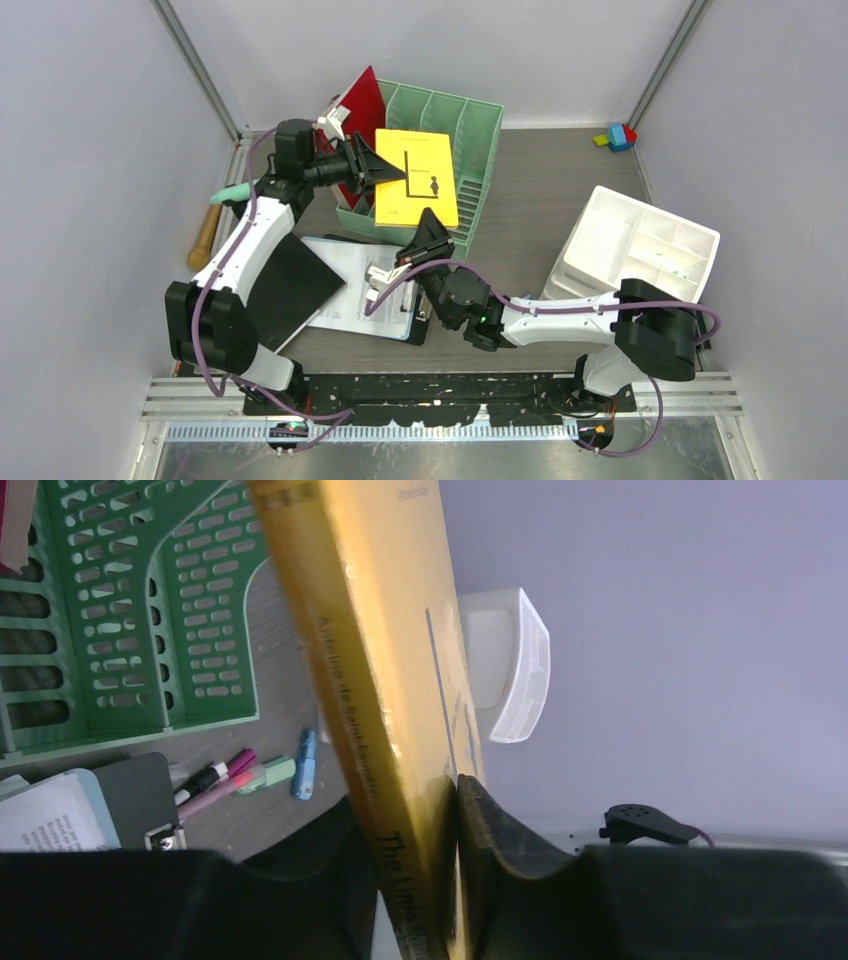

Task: Organize the desk
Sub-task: Pick up the book from the center of the board.

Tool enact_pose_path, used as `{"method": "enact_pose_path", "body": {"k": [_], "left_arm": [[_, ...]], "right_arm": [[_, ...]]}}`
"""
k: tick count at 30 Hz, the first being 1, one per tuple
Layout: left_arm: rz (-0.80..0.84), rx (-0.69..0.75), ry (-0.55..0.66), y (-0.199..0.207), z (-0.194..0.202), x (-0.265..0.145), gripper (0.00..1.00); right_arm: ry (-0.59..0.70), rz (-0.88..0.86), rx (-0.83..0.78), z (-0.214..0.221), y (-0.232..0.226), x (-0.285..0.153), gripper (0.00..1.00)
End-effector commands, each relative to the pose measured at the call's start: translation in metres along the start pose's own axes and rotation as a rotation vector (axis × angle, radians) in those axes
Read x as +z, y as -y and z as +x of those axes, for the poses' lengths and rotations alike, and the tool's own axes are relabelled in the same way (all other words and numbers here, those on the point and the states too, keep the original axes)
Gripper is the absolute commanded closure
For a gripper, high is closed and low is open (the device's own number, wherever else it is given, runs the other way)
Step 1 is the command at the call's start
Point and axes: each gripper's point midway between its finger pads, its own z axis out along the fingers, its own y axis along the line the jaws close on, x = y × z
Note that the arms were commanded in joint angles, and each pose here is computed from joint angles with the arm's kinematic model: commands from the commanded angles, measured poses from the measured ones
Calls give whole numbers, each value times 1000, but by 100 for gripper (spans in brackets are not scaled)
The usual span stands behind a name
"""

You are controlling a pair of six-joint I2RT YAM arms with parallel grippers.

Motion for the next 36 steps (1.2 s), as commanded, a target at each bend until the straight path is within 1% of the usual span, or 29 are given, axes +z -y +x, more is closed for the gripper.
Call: {"method": "enact_pose_path", "body": {"k": [1,2,3,4,5,7,8,9,10,11,13,14,17,21,22,23,24,25,28,33,34,36], "left_arm": [[94,71,2,34,-5,-7,78],[103,67,1,35,-6,-8,85],[107,65,5,37,-7,-8,94],[109,62,8,39,-8,-8,100],[109,54,18,40,-10,-10,100],[119,41,43,45,-17,-14,100],[126,29,58,48,-23,-18,100],[129,11,69,49,-28,-21,100],[146,14,93,55,-37,-25,100],[155,7,110,59,-44,-29,100],[161,5,149,65,-63,-39,100],[162,17,171,69,-72,-44,100],[136,96,249,81,-97,-59,100],[15,311,355,90,-116,-72,100],[-5,363,389,92,-121,-76,100],[-29,423,420,94,-126,-81,100],[-53,478,447,97,-130,-85,100],[-76,528,468,99,-133,-88,100],[-132,693,537,106,-142,-98,100],[-171,976,618,115,-144,-88,100],[-163,1013,619,118,-143,-84,100],[-147,1033,609,116,-144,-74,100]], "right_arm": [[-5,95,58,7,32,-3,100],[-8,92,58,7,31,-3,99],[-12,87,56,7,30,-2,100],[-27,82,67,9,30,-2,95],[-41,68,64,11,28,-3,90],[-52,59,86,14,27,-3,59],[-54,55,86,15,25,-3,51],[-56,52,92,17,25,-4,41],[-57,47,92,18,22,-5,37],[-62,39,100,20,20,-6,26],[-79,18,116,26,13,-7,20],[-86,-1,114,28,8,-8,19],[-133,-2,193,44,11,-8,17],[-219,13,313,73,30,-4,17],[-251,8,320,85,34,-5,17],[-265,23,382,90,41,-4,17],[-298,17,390,103,44,-6,17],[-310,35,450,107,51,-5,17],[-372,38,548,135,62,-11,17],[-423,60,640,163,81,-20,17],[-435,68,660,169,82,-20,17],[-448,68,683,175,84,-22,17]]}}
